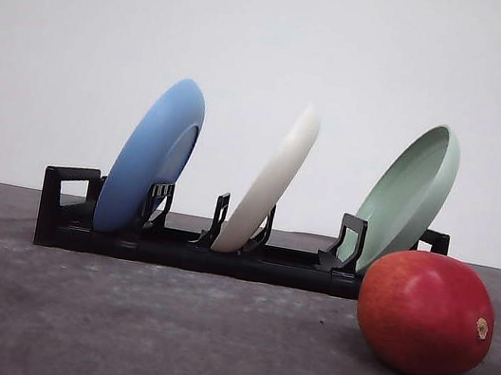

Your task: Place pomegranate in white plate

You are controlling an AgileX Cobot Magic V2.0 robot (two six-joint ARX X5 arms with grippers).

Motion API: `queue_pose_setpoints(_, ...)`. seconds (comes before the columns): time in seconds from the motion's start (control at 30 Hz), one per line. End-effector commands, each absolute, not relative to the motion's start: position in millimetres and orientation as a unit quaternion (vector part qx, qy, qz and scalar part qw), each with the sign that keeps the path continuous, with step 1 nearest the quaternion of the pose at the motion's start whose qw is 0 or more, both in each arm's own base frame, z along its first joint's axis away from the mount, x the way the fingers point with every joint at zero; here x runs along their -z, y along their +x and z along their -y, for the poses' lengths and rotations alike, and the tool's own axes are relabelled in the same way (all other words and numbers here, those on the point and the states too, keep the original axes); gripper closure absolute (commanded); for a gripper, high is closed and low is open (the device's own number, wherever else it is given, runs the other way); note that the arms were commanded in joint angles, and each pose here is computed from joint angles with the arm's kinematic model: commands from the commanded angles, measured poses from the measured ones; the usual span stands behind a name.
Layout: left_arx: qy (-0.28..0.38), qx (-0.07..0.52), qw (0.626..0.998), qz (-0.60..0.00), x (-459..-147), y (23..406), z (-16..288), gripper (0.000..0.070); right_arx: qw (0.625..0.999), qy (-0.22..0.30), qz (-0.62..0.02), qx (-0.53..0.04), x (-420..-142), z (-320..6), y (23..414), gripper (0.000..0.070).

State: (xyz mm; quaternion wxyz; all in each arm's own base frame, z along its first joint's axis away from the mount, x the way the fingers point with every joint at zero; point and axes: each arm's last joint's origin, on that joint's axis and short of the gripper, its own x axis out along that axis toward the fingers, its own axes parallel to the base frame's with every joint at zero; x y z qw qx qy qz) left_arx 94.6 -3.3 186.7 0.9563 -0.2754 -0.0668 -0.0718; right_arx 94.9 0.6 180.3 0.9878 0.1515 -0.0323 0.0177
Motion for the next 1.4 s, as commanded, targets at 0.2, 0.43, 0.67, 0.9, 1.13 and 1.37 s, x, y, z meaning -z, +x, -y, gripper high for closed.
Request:
queue_pose_setpoints(0.2,-0.245,0.016,0.969,0.022,-228.1,81.3,0.9,0.0697,0.985,0.173,0.018,-0.021,-230.4,-0.9,75.0,0.0694)
queue_pose_setpoints(0.43,-0.165,0.000,0.984,-0.066,-275.7,73.2,0.9,0.0697,0.986,0.153,-0.050,-0.038,-272.0,-2.5,60.2,0.0694)
queue_pose_setpoints(0.67,-0.098,0.026,0.980,-0.170,-310.6,83.0,2.8,0.0698,0.980,0.107,-0.146,-0.079,-297.0,-5.3,70.1,0.0694)
queue_pose_setpoints(0.9,-0.058,0.083,0.962,-0.253,-322.8,109.5,8.1,0.0698,0.964,0.073,-0.219,-0.134,-300.0,-9.8,92.7,0.0694)
queue_pose_setpoints(1.13,-0.028,0.150,0.951,-0.268,-321.8,137.0,27.8,0.0698,0.951,0.026,-0.238,-0.194,-296.5,-21.8,100.0,0.0693)
queue_pose_setpoints(1.37,0.061,0.238,0.937,-0.250,-319.2,149.6,53.2,0.0698,0.936,-0.035,-0.228,-0.267,-296.4,-34.9,96.2,0.0676)
